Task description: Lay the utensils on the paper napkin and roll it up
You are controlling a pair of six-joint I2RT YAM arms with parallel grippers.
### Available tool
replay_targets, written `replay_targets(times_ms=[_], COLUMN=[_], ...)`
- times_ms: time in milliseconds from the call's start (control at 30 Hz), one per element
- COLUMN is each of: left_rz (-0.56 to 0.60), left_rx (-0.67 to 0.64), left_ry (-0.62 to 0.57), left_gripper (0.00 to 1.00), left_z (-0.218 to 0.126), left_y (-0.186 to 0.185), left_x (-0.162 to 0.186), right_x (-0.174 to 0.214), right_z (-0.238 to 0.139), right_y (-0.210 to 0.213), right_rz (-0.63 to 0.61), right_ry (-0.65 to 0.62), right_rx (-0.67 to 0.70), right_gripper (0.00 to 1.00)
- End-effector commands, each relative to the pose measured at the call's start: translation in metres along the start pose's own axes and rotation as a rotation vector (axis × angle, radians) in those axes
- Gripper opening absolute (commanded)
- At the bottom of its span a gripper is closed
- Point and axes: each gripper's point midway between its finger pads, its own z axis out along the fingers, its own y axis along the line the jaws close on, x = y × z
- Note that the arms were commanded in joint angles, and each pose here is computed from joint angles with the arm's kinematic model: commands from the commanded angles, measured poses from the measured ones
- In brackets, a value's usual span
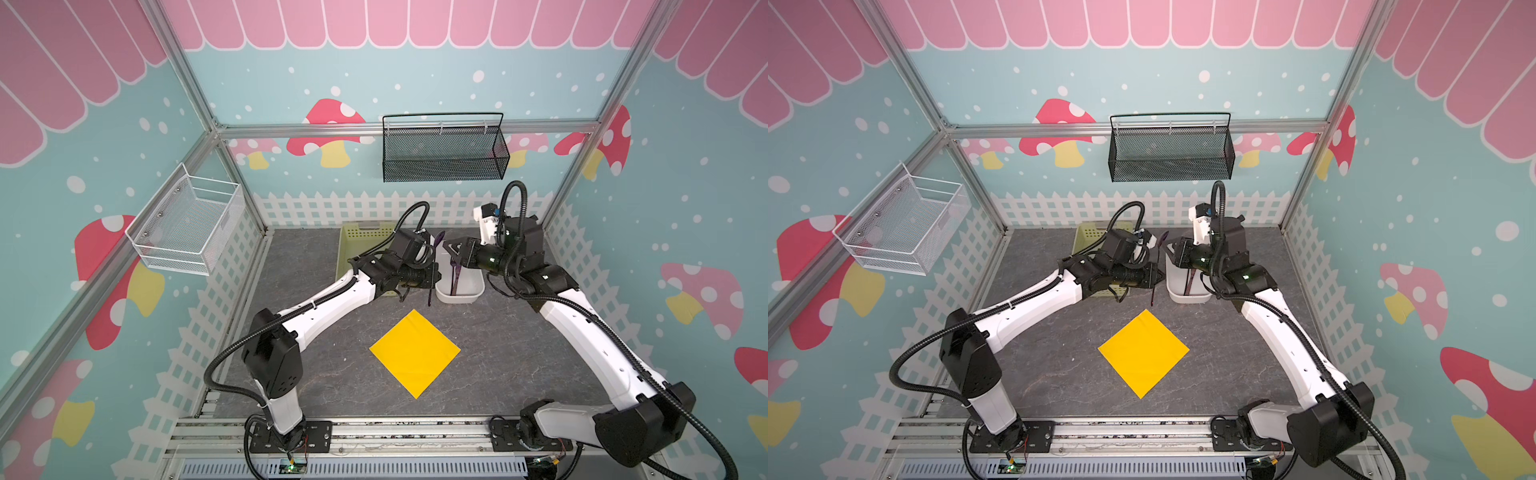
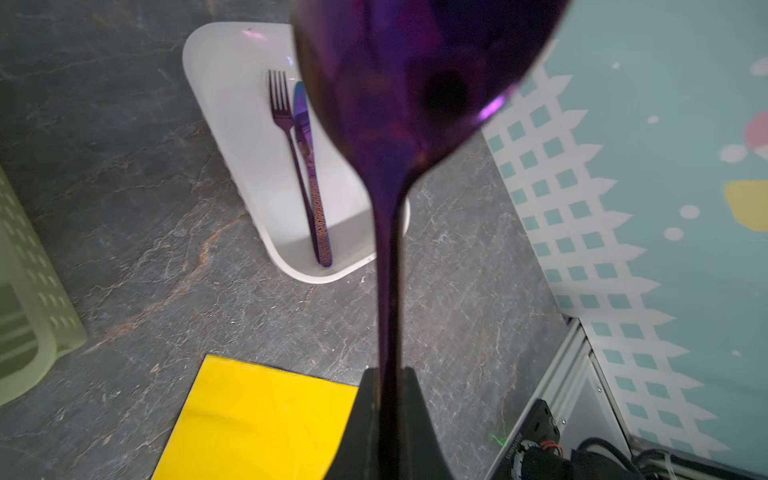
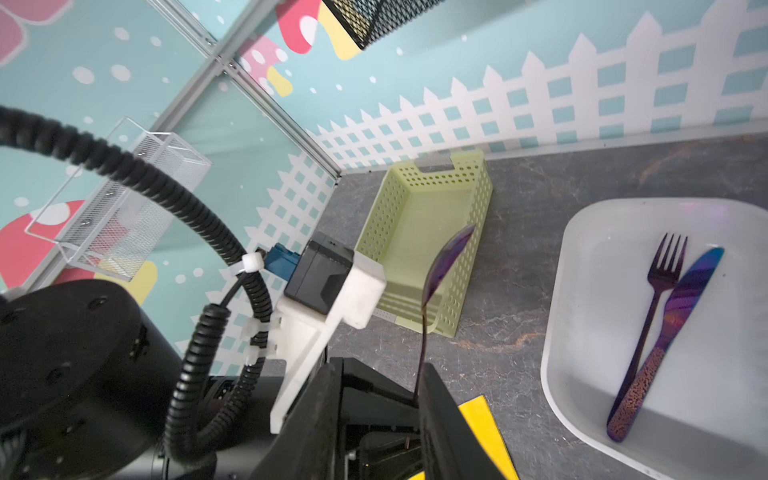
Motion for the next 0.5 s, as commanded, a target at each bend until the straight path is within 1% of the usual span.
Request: replay_targets(times_ms=[0,67,133,300,367,467], left_rz=[0.139,0.205,0.258,0.387,0.418,0.438], left_rx=[0.207,0.302,0.390,0.591,0.637,0.665], left_ry=[-0.159,-0.212,-0.251,-0.325,-0.349,-0.360], left_gripper=[0.00,0.00,0.00,0.00,0.00,0.00], left_z=[-0.043,-0.065,-0.084,-0.130,-0.141,-0.150], left_y=[-0.055,-0.075,-0.094,-0.133,-0.141,-0.147], left_x=[-0.030,-0.033,-0.033,-0.030,-0.028,-0.028], right_x=[-0.012,-0.014,-0.016,-0.017,-0.019,-0.022], right_z=[-0.019,-0.030,-0.037,-0.053,-0.062,-0.075], right_y=[0.025,0.045,0.060,0.092,0.104,0.117], right_rz=[-0.106,-0.163,-0.205,-0.277,-0.301,-0.338], right_ry=[-0.076,-0.095,-0.104,-0.109,-0.125,-0.152], right_rx=[-0.110,-0.197,-0.266,-0.423,-0.479,-0.532], right_gripper=[0.41,0.41,0.38,0.31,0.31,0.31])
